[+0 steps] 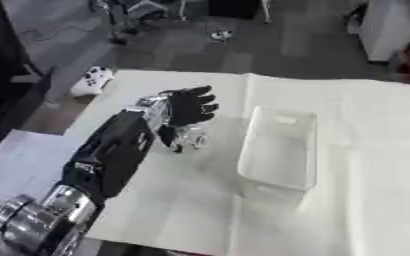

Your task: Pick up objects on the table and place them in the box.

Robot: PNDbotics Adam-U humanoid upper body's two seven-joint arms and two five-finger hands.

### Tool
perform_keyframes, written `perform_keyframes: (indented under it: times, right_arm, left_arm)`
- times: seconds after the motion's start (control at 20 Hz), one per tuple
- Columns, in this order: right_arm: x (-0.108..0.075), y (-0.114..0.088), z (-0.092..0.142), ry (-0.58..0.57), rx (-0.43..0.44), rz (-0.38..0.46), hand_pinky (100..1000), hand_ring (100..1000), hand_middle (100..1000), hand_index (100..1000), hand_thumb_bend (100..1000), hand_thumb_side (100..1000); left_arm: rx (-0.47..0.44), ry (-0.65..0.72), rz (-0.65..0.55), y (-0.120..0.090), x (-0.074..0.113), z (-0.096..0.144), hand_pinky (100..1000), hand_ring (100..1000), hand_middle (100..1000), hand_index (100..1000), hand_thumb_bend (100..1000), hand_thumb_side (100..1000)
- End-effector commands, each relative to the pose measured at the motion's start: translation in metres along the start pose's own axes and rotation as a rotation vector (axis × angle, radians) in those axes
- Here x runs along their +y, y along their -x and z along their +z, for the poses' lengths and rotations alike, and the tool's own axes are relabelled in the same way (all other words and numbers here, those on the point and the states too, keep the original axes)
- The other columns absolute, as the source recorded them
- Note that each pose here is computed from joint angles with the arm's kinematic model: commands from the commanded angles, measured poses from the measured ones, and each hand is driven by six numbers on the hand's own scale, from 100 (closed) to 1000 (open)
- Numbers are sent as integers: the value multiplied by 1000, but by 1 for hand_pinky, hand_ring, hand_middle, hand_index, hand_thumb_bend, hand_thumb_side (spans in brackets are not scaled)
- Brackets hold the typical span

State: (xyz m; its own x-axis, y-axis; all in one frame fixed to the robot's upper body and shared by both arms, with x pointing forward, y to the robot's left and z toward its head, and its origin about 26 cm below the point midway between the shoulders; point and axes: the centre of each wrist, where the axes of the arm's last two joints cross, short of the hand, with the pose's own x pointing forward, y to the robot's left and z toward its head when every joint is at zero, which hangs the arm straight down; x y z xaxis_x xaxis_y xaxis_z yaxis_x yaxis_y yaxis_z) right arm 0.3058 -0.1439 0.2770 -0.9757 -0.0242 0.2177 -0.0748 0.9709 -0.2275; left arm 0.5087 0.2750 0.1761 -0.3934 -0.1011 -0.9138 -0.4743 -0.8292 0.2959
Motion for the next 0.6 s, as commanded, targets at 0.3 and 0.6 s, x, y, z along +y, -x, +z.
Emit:
perform_keyframes:
  times: [0.3, 0.6]
  right_arm:
    - [1, -5, -6, 5, -29, -9, 329, 295, 360, 500, 428, 1000]
    - [1, -5, -5, 4, -27, -9, 329, 295, 361, 500, 429, 1000]
  left_arm:
    - [12, 15, 44, 9, -1, 4, 1000, 1000, 1000, 1000, 520, 1000]
    - [10, 28, 71, 8, -3, 5, 1000, 893, 830, 937, 464, 1000]
